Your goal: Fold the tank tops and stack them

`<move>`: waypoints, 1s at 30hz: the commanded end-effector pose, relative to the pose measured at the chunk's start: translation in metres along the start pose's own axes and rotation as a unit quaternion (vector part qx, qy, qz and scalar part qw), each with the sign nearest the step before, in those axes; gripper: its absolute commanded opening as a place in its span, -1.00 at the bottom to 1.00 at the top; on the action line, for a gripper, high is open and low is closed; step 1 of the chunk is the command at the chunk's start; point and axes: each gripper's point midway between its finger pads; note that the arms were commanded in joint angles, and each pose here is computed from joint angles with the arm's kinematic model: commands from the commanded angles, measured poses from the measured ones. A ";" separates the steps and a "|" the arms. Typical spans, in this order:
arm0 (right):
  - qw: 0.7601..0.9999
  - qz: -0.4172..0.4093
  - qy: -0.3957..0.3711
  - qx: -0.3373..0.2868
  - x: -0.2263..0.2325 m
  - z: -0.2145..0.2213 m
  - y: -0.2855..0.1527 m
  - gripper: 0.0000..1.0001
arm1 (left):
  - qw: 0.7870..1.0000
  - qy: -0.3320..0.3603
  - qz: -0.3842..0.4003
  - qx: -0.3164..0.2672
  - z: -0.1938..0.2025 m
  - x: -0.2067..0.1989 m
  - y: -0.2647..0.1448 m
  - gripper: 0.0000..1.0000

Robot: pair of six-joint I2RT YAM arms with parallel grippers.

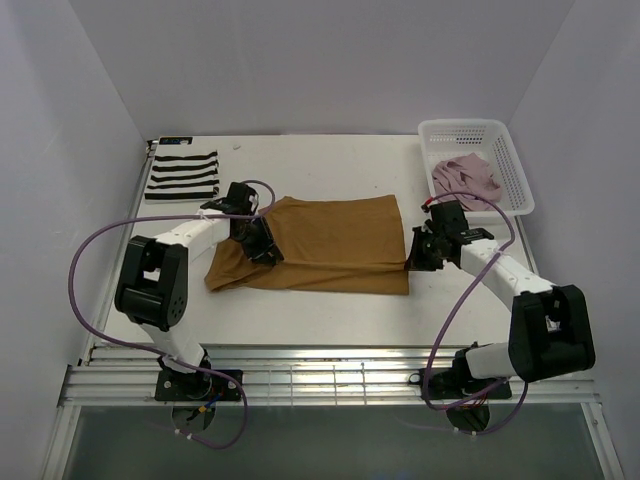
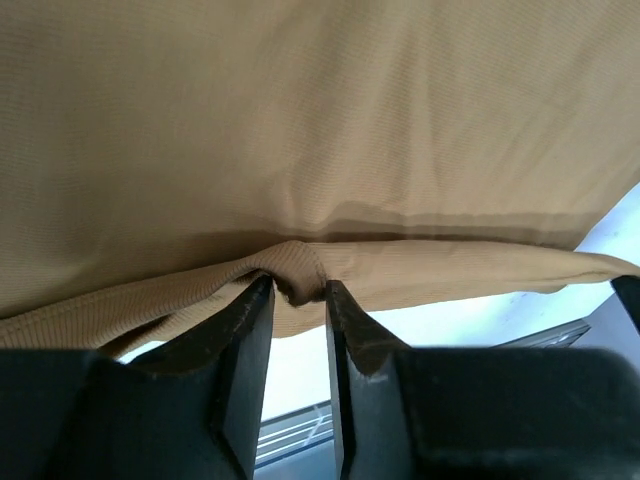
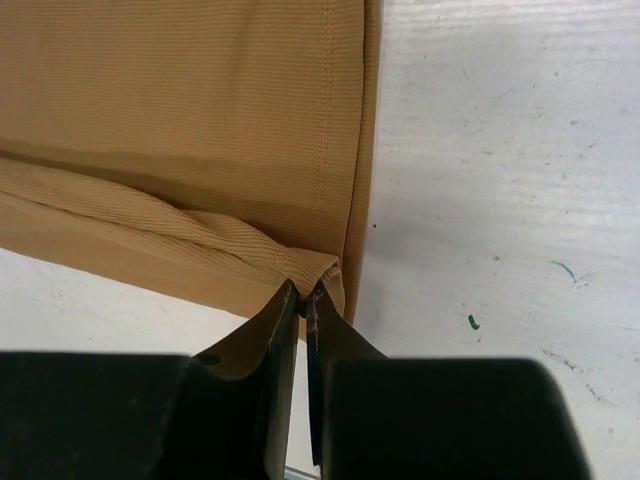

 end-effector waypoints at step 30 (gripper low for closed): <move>0.973 -0.173 -0.154 0.002 0.090 0.022 -0.018 0.80 | 0.986 -0.087 -0.110 -0.091 0.070 0.077 -0.084 0.96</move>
Point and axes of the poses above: each gripper's point midway between its finger pads, its own y axis out along the fingers, its own x axis along the line the jaws close on, z = x × y, and after that the axes turned 9 degrees about y, right-handed
